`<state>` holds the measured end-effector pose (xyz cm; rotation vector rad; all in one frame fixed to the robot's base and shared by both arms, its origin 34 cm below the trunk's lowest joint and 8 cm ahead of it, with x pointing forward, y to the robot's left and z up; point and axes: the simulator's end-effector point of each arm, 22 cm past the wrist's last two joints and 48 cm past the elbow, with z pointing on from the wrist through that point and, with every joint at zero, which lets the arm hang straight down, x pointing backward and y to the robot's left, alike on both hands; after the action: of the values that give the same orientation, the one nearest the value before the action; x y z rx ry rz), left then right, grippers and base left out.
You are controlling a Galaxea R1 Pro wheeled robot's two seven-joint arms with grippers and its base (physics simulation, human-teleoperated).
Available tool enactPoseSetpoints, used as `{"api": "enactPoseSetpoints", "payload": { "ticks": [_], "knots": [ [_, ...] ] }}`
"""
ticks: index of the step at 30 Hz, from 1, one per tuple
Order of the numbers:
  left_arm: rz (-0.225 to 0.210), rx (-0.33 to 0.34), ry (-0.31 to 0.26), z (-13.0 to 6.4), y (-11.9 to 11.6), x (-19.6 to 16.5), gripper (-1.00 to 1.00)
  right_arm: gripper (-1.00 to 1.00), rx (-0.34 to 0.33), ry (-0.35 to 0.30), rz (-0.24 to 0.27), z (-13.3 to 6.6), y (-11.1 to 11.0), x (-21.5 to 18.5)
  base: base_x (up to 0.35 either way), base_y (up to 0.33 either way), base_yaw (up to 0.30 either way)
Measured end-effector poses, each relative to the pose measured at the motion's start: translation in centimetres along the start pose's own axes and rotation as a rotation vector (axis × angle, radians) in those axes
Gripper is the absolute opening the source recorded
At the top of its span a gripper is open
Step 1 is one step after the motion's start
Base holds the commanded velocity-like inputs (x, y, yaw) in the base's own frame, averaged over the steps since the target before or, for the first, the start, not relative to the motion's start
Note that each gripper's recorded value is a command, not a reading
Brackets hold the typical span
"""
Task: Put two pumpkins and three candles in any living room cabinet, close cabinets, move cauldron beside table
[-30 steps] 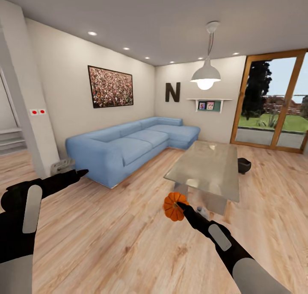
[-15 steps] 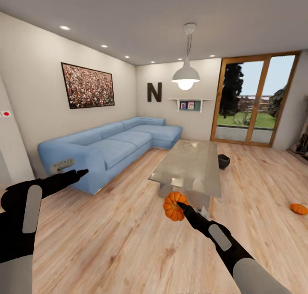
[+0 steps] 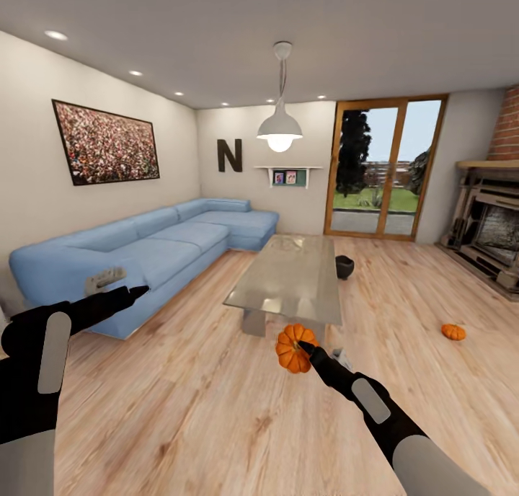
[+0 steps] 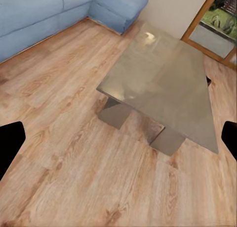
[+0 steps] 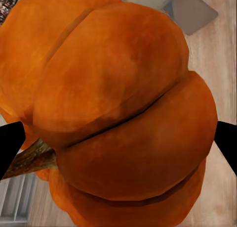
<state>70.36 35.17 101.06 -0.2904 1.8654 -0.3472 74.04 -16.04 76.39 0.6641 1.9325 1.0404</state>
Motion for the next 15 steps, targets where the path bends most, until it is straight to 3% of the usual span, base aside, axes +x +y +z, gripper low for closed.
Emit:
{"api": "enactPoseSetpoints", "payload": {
  "ticks": [15],
  "knots": [
    [0.000, 0.000, 0.000, 0.00, 0.00, 0.00, 1.00, -1.00, 0.000, -0.002, 0.000, -0.04, -0.03, -0.14, 0.000, 0.000, -0.276]
  ]
}}
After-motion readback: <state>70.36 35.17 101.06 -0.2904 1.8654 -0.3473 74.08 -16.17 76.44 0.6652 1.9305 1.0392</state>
